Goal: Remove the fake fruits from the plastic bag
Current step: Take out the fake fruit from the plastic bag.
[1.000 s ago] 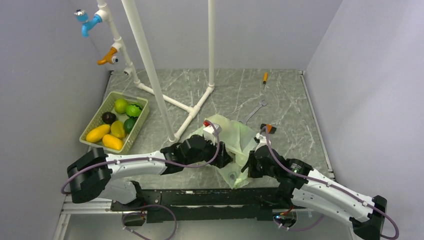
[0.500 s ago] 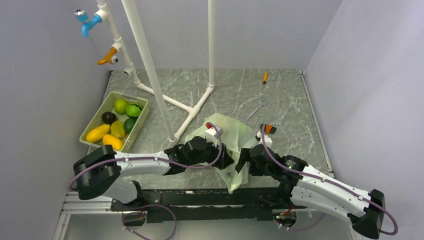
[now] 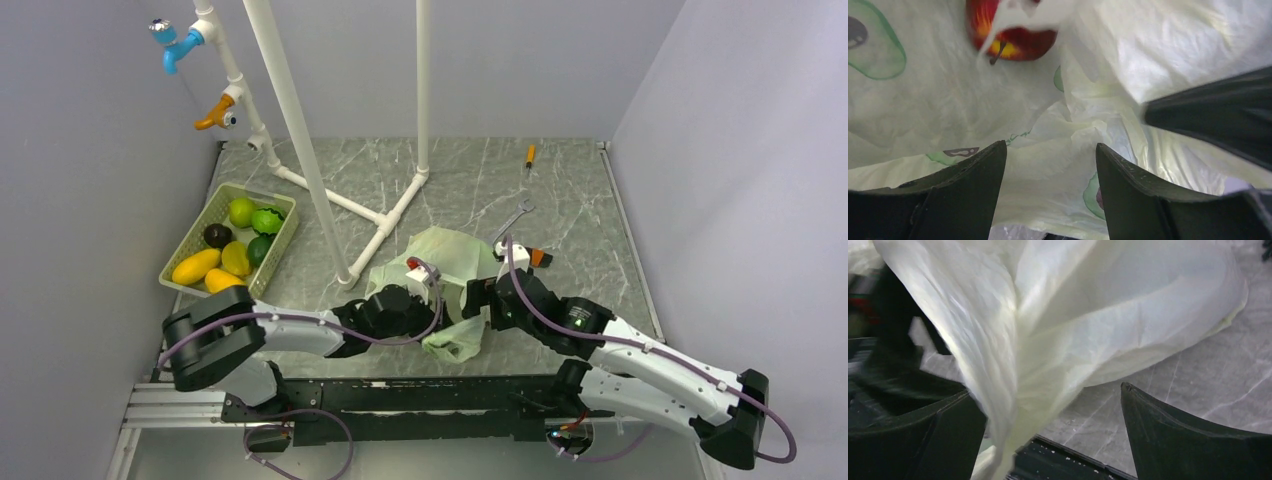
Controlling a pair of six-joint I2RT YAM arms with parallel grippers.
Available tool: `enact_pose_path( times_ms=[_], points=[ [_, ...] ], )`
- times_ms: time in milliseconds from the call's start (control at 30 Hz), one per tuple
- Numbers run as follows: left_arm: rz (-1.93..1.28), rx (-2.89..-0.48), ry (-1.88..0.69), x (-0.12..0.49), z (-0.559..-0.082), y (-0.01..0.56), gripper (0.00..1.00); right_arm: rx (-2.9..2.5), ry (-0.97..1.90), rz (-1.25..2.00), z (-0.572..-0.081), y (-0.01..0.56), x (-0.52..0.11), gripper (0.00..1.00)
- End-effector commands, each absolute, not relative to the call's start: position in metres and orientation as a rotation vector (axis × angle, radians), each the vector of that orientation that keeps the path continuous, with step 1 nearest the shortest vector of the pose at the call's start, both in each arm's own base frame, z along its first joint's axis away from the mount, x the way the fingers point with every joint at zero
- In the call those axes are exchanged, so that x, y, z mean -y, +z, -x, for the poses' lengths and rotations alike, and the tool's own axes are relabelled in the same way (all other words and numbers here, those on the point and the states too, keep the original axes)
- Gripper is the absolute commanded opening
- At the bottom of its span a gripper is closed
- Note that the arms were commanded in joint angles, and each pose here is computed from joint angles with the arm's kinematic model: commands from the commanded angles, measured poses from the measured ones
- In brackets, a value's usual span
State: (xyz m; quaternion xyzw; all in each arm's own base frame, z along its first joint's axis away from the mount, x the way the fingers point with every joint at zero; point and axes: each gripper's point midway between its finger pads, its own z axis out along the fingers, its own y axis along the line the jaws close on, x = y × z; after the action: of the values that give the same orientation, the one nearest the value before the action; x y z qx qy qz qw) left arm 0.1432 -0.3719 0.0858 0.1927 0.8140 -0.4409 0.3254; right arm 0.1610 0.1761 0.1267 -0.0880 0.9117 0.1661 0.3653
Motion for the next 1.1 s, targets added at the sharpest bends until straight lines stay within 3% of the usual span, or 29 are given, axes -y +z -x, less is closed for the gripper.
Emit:
enact_pose_path(
  times_ms=[0, 133, 300, 533, 700, 833, 933, 1067],
  points=[
    [-0.490, -2.114, -1.295, 0.393, -0.134, 0.085, 0.71, -2.166, 0.526, 0.320, -0.174, 0.181, -0.194, 0.99],
    [-0.494, -2.137, -1.328, 0.400, -0.128, 0.075, 0.70, -2.172, 0.475, 0.300, -0.183, 0.185, -0.195, 0.99],
    [-0.470, -2.151, -1.292, 0.395, -0.129, 0.075, 0.71, -2.241, 0.346, 0.240, -0.192, 0.150, -0.188, 0.99],
    [-0.467, -2.151, -1.247, 0.392, -0.133, 0.079, 0.73, -2.216, 0.520, 0.403, -0.176, 0.136, -0.210, 0.99],
    [-0.453, -2.152, -1.236, 0.387, -0.134, 0.078, 0.74, -2.245, 0.451, 0.357, -0.178, 0.133, -0.199, 0.85],
    [-0.448, -2.152, -1.218, 0.382, -0.134, 0.079, 0.74, -2.099, 0.672, 0.427, -0.167, 0.172, -0.217, 0.98],
    [-0.444, -2.150, -1.212, 0.380, -0.135, 0.079, 0.74, -2.035, 0.820, 0.573, -0.148, 0.193, -0.233, 0.99],
    [-0.436, -2.149, -1.192, 0.375, -0.136, 0.079, 0.74, -2.089, 0.769, 0.626, -0.147, 0.181, -0.232, 0.99]
  ],
)
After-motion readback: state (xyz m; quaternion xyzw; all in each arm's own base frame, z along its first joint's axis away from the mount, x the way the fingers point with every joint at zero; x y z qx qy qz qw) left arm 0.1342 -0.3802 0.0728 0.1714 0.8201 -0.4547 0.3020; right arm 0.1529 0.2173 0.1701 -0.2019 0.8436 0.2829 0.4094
